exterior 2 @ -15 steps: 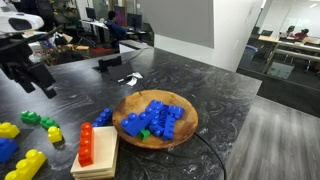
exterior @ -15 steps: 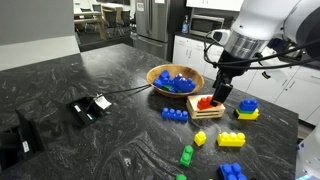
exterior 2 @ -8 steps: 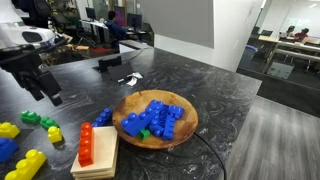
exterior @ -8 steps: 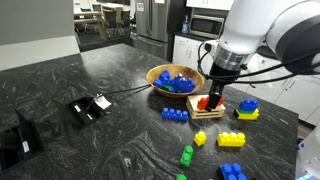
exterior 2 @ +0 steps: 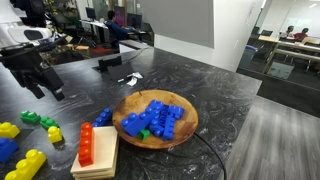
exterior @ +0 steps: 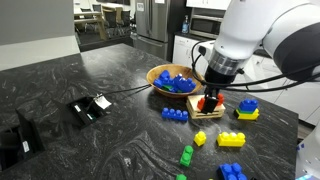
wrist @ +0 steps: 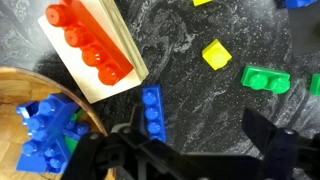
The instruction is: Put the green block in the bowl
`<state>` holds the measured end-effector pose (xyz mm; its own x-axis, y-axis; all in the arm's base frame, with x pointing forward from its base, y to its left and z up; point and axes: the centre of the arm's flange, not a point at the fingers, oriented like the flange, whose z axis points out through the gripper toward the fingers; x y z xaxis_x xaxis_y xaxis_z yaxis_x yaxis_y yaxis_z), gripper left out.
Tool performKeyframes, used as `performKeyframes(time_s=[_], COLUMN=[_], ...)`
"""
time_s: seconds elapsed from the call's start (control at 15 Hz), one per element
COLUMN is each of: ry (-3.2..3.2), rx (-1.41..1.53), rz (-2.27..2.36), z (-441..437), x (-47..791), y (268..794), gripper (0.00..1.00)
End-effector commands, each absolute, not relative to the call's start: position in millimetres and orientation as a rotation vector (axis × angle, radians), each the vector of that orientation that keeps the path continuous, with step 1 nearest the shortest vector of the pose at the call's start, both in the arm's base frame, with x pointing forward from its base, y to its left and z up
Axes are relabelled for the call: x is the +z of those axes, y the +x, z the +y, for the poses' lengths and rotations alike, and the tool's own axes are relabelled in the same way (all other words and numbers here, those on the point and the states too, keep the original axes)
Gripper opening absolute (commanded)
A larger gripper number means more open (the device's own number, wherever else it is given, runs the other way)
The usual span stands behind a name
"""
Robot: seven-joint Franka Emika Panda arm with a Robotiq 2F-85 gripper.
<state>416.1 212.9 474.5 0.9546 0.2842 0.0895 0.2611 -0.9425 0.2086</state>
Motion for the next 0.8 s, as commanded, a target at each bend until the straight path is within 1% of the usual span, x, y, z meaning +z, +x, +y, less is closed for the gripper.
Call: performKeyframes(time_s=[0.0, 0.4, 0.73], ry=[2.912, 2.924, 3.000], rx=[0.175, 0.130, 0.115], rz=[0.412, 0.545, 0.748], z=[213, 245, 274], x=[474, 449, 423], y=[416, 424, 428], gripper=[1.00, 1.00, 1.00])
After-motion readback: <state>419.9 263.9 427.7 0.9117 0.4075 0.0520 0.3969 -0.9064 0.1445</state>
